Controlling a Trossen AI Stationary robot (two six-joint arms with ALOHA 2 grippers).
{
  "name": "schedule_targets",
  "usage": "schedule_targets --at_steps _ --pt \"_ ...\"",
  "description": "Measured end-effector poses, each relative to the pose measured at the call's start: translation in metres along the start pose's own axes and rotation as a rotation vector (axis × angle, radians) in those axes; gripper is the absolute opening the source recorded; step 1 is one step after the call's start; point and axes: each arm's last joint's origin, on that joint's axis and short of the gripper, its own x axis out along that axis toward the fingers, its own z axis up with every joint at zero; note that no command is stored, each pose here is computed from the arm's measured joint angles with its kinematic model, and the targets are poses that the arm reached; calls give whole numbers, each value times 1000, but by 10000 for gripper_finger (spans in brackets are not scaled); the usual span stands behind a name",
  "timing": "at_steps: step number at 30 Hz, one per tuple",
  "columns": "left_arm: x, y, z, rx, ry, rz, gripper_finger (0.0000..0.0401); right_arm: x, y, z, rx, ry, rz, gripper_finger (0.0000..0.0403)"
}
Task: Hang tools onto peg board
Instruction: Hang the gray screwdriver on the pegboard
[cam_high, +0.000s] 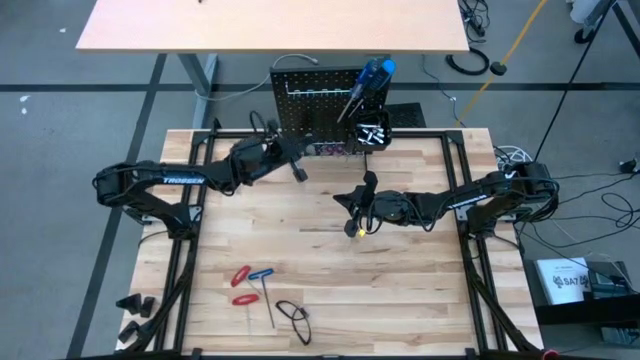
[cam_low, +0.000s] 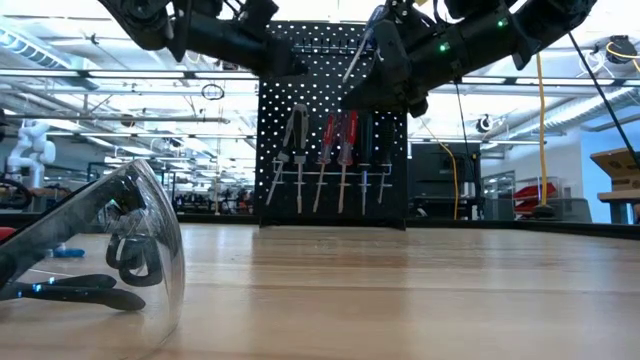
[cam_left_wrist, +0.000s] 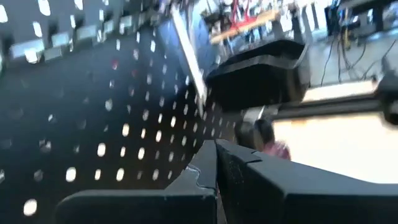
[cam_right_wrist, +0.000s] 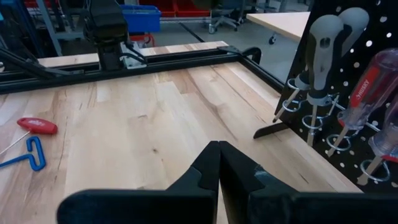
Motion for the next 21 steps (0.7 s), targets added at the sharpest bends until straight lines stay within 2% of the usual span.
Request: schedule_targets --at_steps 5,9,14,21 --pt "5 8 -12 14 77 -22 0 0 0 0 2 -5 1 0" --pt "11 20 -8 12 86 -16 0 0 0 2 7 -16 2 0" --pt "15 28 -1 18 117 -91 0 0 0 3 17 -33 4 0" --pt "16 33 -5 24 163 -106 0 0 0 4 23 -34 4 0"
